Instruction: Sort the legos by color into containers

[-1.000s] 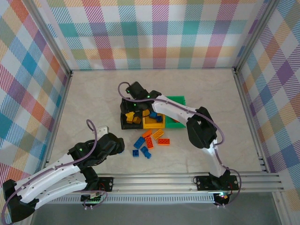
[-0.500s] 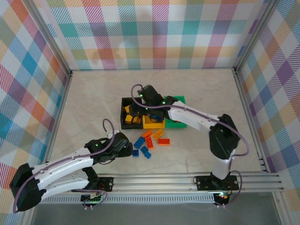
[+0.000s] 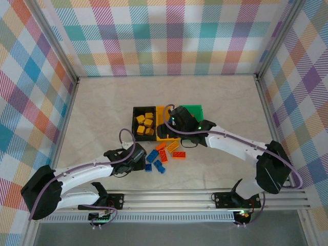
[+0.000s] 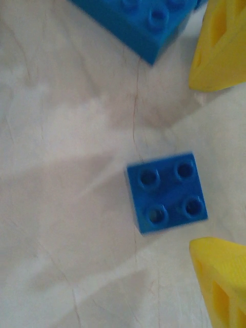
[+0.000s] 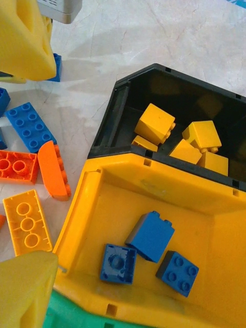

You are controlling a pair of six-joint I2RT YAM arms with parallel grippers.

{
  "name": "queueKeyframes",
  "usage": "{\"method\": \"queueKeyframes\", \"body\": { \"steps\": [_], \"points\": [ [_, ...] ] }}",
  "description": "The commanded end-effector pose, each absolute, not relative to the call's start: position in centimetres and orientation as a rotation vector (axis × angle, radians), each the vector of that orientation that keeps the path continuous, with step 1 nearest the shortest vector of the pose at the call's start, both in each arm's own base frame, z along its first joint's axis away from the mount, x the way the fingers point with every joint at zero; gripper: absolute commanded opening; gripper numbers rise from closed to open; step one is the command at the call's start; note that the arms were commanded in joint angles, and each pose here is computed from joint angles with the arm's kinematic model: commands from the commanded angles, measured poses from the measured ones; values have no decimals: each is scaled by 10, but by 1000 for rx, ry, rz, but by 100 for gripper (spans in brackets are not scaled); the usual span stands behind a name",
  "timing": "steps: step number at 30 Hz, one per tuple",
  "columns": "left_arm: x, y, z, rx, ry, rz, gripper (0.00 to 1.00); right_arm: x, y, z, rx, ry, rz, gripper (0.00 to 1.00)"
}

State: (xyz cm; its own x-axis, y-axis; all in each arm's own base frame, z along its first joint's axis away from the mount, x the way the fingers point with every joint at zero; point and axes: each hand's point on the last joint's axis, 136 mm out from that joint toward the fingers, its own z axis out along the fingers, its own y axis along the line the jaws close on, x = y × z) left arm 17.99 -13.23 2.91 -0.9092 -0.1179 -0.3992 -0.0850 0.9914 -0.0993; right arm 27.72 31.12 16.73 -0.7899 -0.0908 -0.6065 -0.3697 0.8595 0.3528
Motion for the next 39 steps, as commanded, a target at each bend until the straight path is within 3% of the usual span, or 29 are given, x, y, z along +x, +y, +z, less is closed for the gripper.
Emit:
{"method": "queueKeyframes", "body": {
  "steps": [1, 3, 11, 20, 28, 32, 39],
  "points": [
    [173, -117, 17, -202, 2752, -75, 71, 279, 309, 177, -296, 2392, 647, 86],
    [175, -112, 13, -216, 2762, -46, 67, 278, 309, 176, -296, 2395, 648, 86],
    [200, -124, 21, -204, 2701, -65, 67, 276, 304, 174, -294, 2395, 632, 86],
    [221, -125, 17, -196, 2689, 26, 55, 275, 299, 173, -300, 2391, 612, 86],
    [223, -128, 20, -182, 2691, 14, 32, 274, 294, 170, -299, 2393, 594, 86],
    [223, -135, 48, -160, 2667, -56, 24, 272, 289, 169, -274, 2395, 590, 87],
    [253, -188, 130, -23, 2550, -208, 22, 259, 261, 155, -195, 2418, 540, 87]
  ]
}}
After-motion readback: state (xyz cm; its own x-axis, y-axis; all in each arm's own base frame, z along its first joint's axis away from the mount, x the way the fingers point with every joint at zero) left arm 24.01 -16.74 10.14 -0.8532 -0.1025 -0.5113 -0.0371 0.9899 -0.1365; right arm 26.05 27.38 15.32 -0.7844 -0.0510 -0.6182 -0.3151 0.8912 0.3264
